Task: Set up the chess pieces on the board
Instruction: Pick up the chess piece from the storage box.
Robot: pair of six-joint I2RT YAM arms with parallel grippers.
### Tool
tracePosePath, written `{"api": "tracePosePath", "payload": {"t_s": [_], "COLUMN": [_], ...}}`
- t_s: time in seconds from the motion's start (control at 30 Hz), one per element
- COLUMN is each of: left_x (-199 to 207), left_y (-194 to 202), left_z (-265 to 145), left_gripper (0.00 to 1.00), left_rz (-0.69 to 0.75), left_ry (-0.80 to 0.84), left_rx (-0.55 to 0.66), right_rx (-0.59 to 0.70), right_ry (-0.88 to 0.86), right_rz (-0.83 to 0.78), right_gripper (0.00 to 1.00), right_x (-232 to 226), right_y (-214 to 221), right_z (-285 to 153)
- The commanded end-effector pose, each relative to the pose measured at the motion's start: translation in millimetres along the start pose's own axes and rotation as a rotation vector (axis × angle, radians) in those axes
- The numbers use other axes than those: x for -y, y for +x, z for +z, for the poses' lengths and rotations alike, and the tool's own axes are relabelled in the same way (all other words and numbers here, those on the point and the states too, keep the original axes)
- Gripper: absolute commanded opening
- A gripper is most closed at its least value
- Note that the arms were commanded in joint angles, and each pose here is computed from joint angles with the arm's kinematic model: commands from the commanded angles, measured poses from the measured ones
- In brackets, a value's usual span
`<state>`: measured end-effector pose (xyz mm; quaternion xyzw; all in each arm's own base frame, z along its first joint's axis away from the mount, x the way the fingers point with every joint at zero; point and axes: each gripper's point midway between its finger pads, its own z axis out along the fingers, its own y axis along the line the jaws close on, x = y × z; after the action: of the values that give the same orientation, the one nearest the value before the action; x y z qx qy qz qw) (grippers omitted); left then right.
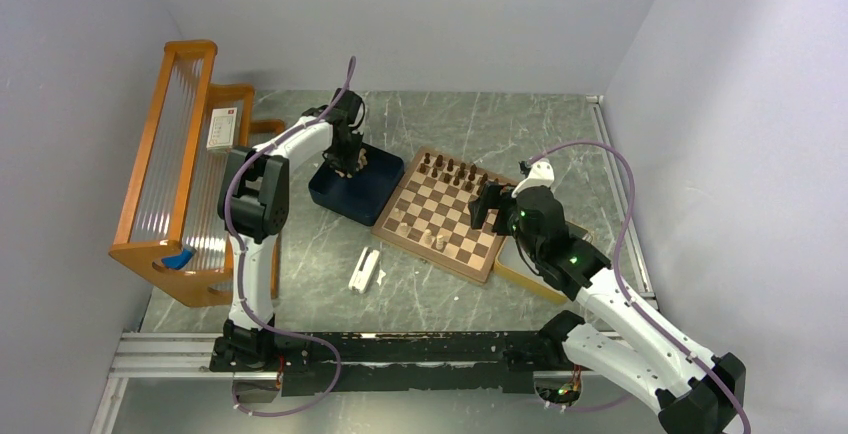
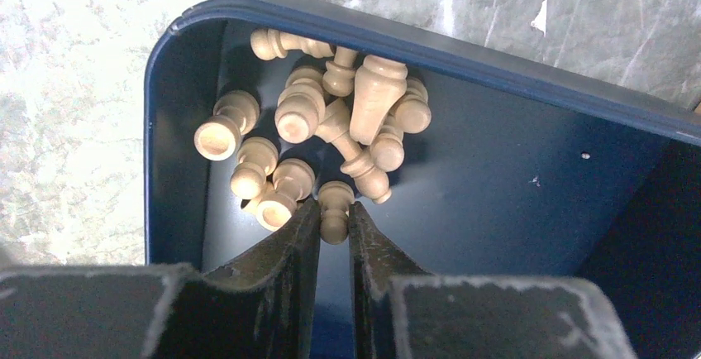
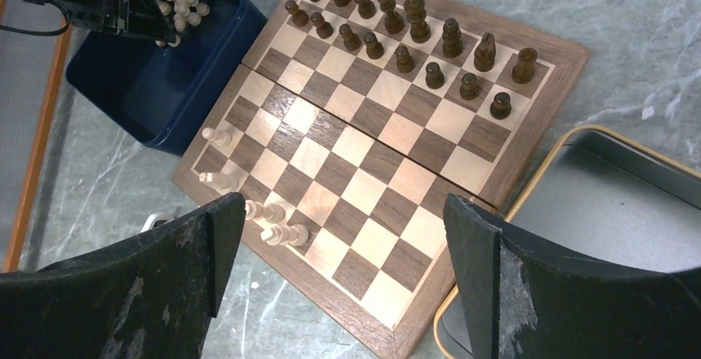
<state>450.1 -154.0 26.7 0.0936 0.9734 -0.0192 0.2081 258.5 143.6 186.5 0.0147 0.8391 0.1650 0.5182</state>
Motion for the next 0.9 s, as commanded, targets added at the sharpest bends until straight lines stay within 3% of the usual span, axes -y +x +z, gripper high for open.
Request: {"api": "tracePosePath", "payload": {"t_s": [0.0,0.6,0.87], "left_x": [-0.3,15.3,43.9], "left_y": [-10.7,-18.8,-12.6], "left_z": [-5.1,-61.6,-88.9], "left_gripper": [0.22,0.16,0.16], "left_rz": [0.007,0.009,0.072], "left_ry": [0.014,0.059,0.097], "left_rx": [0.028,0.11,0.147], "right_rx": [0.016,0.01,0.015], "right_ry": [0.001,-0.011,-0.007], "right_rz": [-0.002,0.004,0.003], "right_gripper": [0.95,0.95,0.95], "right_x": [1.4,-1.1,0.1], "right_y": [0.0,-1.1,-3.2], "right_z": [-0.2,-3.3,-6.2]}}
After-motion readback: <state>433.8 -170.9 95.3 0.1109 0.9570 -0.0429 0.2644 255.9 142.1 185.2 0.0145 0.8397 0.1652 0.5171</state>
